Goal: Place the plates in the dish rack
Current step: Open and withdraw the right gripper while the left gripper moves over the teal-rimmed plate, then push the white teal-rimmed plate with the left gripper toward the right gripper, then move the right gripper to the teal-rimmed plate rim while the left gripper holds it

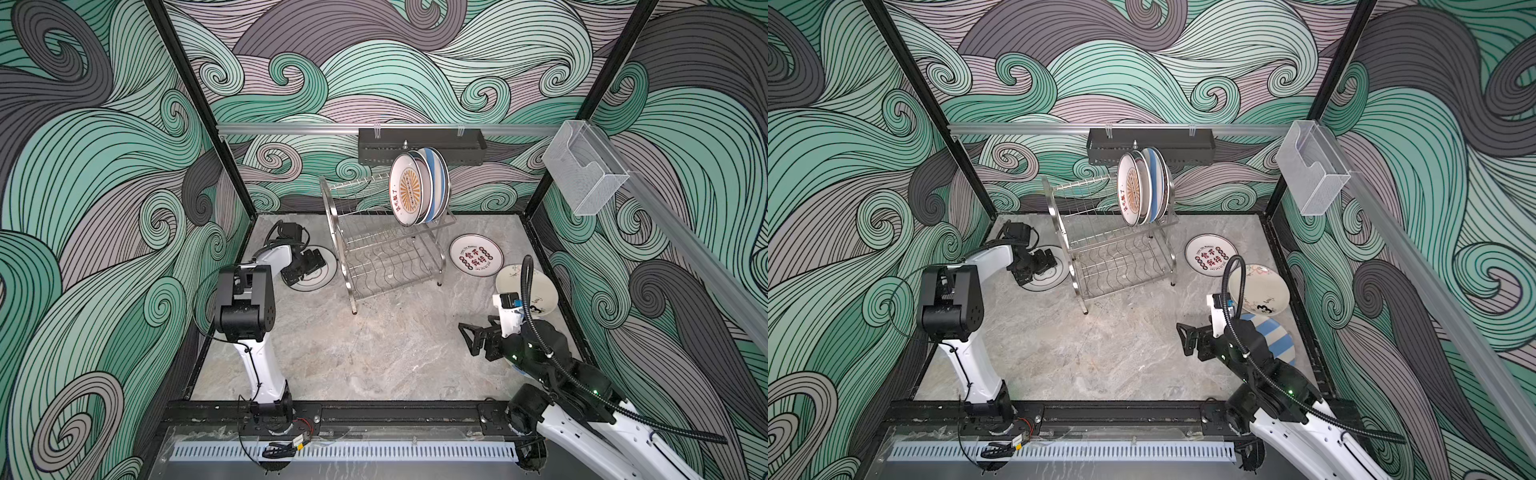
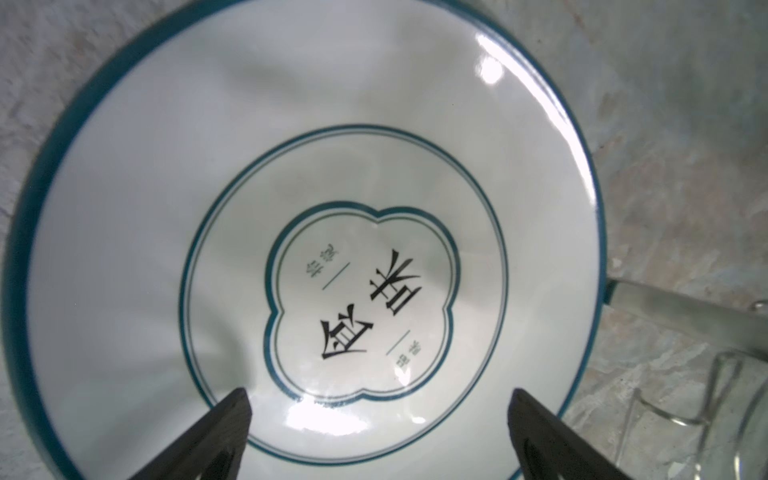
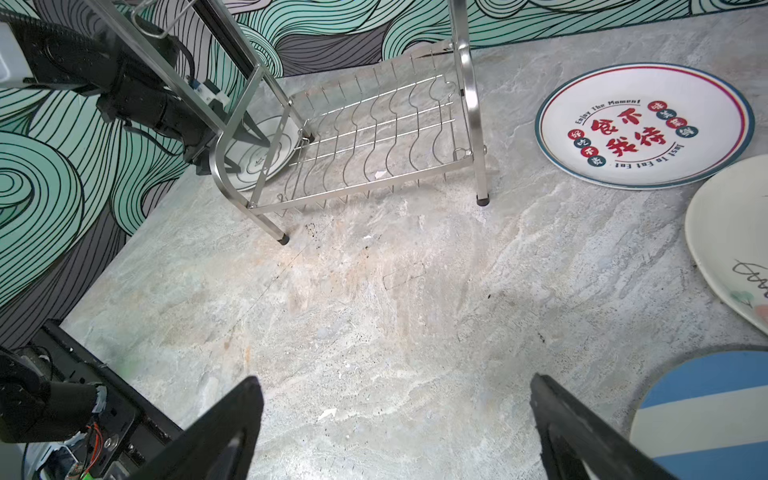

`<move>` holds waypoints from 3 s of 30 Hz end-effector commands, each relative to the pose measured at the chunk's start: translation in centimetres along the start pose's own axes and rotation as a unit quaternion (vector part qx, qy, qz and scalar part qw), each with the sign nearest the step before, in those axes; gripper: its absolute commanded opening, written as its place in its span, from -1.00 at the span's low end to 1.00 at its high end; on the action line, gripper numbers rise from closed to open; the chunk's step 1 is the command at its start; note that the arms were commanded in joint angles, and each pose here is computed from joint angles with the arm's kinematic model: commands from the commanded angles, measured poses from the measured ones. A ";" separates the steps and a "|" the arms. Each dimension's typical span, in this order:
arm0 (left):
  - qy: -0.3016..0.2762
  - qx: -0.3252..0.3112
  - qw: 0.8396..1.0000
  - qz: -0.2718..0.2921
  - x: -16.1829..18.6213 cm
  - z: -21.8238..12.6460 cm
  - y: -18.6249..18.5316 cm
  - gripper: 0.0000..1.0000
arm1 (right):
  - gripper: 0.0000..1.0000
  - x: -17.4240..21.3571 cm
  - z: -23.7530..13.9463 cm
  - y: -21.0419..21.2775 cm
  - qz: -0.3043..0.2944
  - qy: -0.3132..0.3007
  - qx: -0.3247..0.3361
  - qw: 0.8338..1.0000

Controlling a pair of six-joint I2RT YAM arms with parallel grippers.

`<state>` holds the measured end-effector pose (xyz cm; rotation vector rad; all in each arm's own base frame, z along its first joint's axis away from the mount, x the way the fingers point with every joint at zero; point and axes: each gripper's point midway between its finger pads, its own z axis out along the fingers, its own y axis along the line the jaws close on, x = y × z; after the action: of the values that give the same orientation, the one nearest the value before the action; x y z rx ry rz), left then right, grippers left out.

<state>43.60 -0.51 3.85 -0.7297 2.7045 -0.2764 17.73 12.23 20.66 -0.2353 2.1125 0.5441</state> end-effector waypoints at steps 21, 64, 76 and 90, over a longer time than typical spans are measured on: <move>0.085 -0.017 0.996 -0.025 9.2 -0.6 3.9 0.97 | 1.00 -0.7 -0.2 0.7 0.038 0.028 -0.041 0.998; 0.112 0.100 0.987 0.059 24.7 -7.2 -4.7 0.97 | 1.00 -1.0 2.9 2.7 0.095 0.066 -0.129 0.985; 0.004 0.062 0.993 0.097 21.0 -10.5 -2.7 0.97 | 0.94 2.6 6.5 6.3 0.215 0.038 -0.241 0.945; -0.140 -0.034 0.989 0.022 5.7 -9.3 3.1 0.97 | 0.90 6.2 9.5 13.4 0.123 0.100 -0.238 0.958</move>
<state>31.31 -0.02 8.91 -0.7196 2.5121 -0.0200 15.59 27.97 12.66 -0.2937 2.2781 1.2090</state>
